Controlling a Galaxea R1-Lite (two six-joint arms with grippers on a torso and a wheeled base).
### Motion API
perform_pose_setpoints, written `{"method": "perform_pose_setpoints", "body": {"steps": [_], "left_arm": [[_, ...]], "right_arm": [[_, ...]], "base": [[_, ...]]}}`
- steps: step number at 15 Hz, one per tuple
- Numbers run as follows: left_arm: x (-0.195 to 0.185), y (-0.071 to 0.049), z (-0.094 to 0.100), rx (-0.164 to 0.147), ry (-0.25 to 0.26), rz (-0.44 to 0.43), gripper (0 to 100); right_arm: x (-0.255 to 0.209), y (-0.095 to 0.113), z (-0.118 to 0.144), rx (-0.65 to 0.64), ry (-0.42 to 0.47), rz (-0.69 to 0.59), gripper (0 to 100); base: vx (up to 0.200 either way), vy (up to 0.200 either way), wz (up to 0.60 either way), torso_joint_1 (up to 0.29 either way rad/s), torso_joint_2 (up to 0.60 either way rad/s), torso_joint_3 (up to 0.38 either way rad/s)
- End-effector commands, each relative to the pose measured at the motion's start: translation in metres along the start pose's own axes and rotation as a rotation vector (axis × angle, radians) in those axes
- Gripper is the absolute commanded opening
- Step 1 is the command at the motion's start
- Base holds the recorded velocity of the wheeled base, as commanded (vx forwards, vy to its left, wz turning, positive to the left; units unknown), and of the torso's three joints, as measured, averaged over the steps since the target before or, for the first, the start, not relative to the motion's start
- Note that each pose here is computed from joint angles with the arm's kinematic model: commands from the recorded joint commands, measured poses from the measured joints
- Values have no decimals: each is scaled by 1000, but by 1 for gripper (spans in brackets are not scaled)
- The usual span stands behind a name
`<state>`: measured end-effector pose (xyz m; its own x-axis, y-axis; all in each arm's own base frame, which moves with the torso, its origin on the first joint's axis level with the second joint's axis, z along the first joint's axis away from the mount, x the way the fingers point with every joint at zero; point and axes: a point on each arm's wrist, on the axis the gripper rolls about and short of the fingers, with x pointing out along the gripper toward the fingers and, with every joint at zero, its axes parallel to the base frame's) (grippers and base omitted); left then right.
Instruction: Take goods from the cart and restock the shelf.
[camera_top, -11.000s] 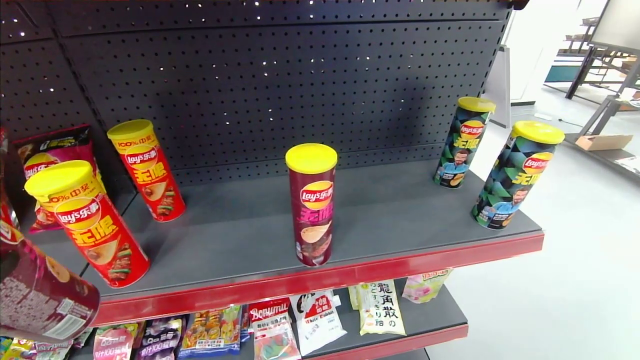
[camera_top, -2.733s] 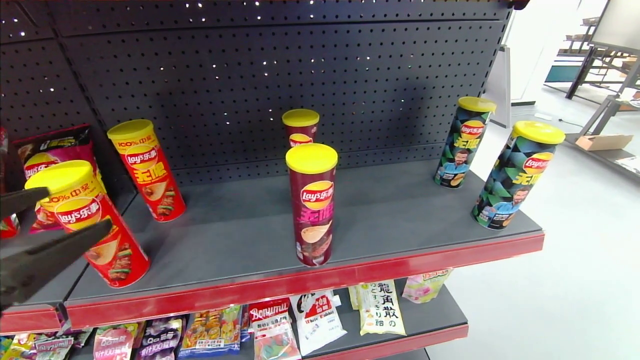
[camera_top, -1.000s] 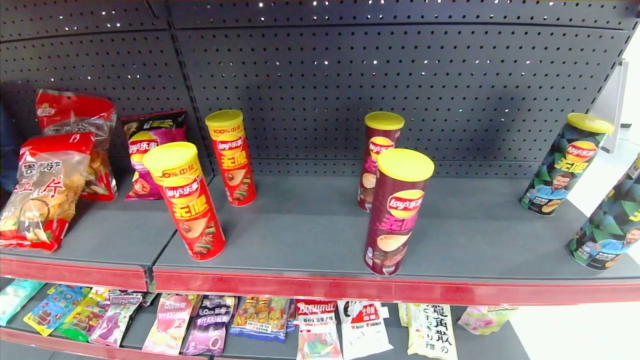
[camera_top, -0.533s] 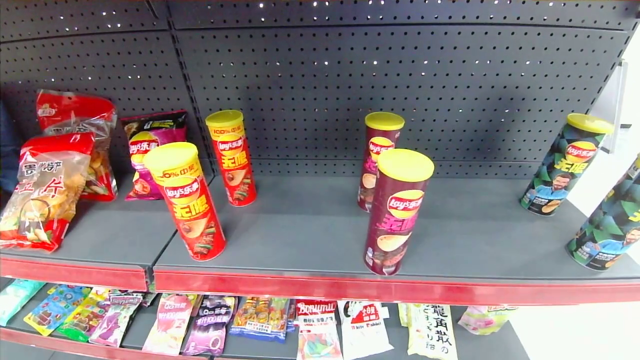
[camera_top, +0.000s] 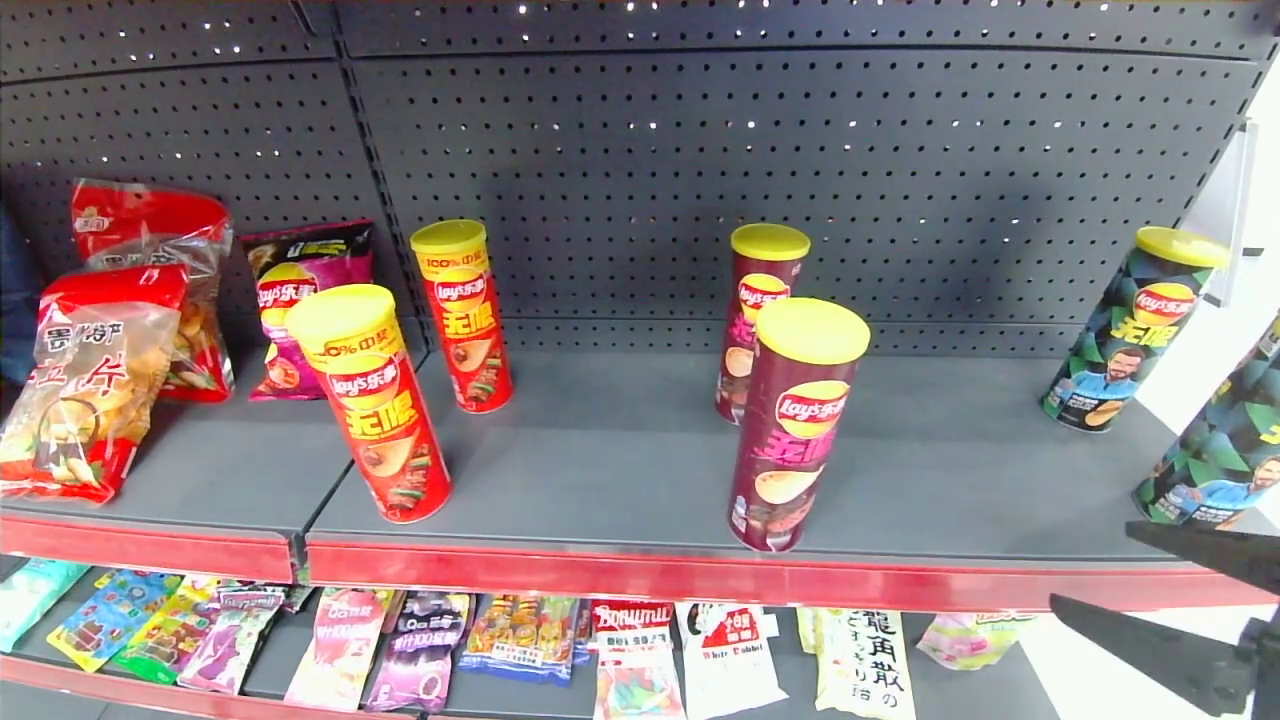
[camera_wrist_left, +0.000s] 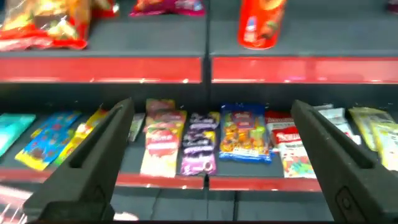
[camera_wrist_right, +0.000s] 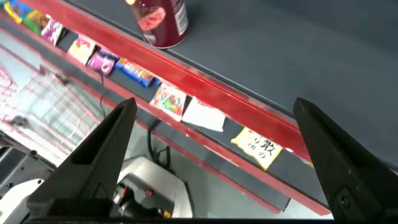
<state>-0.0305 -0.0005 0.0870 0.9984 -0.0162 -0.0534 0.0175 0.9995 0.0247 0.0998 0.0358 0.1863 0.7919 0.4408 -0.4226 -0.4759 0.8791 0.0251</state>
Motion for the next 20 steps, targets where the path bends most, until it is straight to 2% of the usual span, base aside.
{"method": "perform_pose_setpoints", "body": {"steps": [1,4,6,10,15,20], "left_arm": [[3,0,-2,-2,-25,-11,100],[3,1,-3,19,-24,39,100],[3,1,-3,17,-25,37,100],[3,1,-3,17,-26,37,100],[4,1,-3,19,-25,37,100],[4,1,-3,19,-26,42,100]], "right_arm": [[41,-3,4,4,133,36,100],[80,-10,9,2,152,2,100],[97,-13,7,-3,195,-52,100],[118,-14,6,-3,248,-45,100],[141,-18,17,-3,252,-49,100],[155,-11,16,-17,282,-19,100]], "base": [[0,0,0,0,0,0],[0,0,0,0,0,0],[0,0,0,0,0,0],[0,0,0,0,0,0],[0,0,0,0,0,0],[0,0,0,0,0,0]]}}
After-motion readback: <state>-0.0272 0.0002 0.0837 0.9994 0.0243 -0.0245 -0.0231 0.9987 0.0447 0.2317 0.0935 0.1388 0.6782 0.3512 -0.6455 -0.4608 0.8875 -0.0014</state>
